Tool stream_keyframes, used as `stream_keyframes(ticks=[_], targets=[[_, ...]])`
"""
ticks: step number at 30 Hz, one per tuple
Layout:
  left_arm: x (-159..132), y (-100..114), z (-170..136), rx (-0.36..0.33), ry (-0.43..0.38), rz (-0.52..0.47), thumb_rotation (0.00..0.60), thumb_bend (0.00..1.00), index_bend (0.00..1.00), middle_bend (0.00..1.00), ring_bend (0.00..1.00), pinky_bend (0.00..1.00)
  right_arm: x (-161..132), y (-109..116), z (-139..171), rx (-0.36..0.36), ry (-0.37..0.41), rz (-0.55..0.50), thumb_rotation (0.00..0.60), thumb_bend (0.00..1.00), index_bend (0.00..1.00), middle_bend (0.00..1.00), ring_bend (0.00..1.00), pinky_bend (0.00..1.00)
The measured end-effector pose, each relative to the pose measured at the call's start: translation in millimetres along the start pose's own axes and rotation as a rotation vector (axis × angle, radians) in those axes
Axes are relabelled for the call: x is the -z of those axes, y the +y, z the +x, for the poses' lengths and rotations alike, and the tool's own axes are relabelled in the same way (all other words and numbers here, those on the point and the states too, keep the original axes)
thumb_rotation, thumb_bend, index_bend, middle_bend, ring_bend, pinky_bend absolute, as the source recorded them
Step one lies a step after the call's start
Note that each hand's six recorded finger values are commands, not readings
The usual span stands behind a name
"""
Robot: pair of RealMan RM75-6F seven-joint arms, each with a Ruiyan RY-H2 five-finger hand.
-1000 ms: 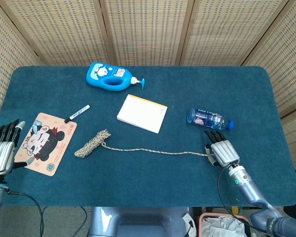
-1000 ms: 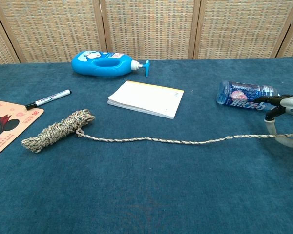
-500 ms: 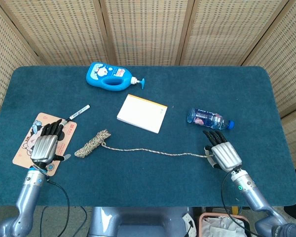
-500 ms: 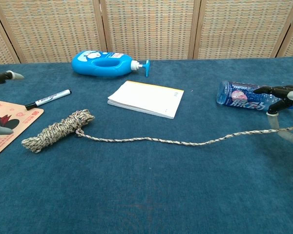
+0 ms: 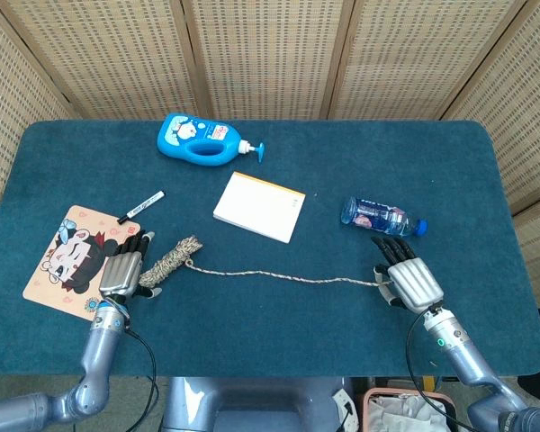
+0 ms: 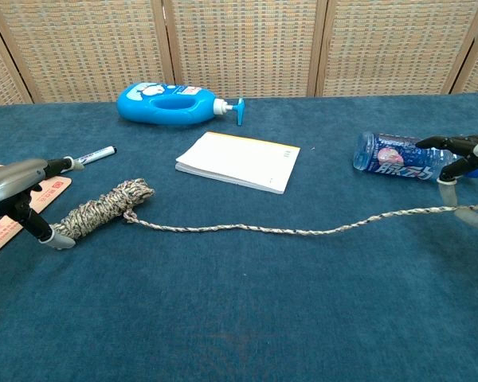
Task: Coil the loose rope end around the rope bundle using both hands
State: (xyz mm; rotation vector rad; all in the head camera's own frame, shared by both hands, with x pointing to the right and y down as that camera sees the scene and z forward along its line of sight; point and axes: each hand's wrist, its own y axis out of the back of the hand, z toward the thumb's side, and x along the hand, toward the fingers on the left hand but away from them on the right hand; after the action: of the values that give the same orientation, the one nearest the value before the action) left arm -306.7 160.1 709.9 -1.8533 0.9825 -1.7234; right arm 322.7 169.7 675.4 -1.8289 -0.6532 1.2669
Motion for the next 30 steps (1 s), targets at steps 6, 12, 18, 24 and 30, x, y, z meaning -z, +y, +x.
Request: stream_keyframes(ticks=[6, 12, 18, 24, 30], targets=[[-4, -5, 5, 0.011, 0.023, -0.014, 0.6, 0.12, 0.25, 0.23, 0.18, 0.32, -1, 0, 0, 0.001, 0.003, 0.001, 0.6, 0.45, 0.64, 0.0, 0.0, 0.0], [-8, -9, 9, 0.037, 0.045, -0.045, 0.6, 0.17, 0.25, 0.24, 0.23, 0.38, -1, 1, 0, 0.003, 0.004, 0.011, 0.6, 0.45, 0.64, 0.0, 0.0, 0.0], [-9, -8, 12, 0.021, 0.072, -0.076, 0.6, 0.23, 0.3, 0.3, 0.32, 0.46, -1, 1, 1, 0.004, 0.006, 0.016, 0.6, 0.45, 0.64, 0.0, 0.0, 0.0], [-11, -9, 15, 0.011, 0.089, -0.092, 0.6, 0.29, 0.34, 0.34, 0.35, 0.52, -2, 1, 1, 0.004, 0.005, 0.016, 0.6, 0.45, 0.64, 0.0, 0.0, 0.0], [-11, -12, 17, 0.027, 0.105, -0.093, 0.6, 0.3, 0.34, 0.34, 0.35, 0.53, -2, 2, 1, 0.008, 0.008, 0.015, 0.6, 0.45, 0.64, 0.0, 0.0, 0.0]])
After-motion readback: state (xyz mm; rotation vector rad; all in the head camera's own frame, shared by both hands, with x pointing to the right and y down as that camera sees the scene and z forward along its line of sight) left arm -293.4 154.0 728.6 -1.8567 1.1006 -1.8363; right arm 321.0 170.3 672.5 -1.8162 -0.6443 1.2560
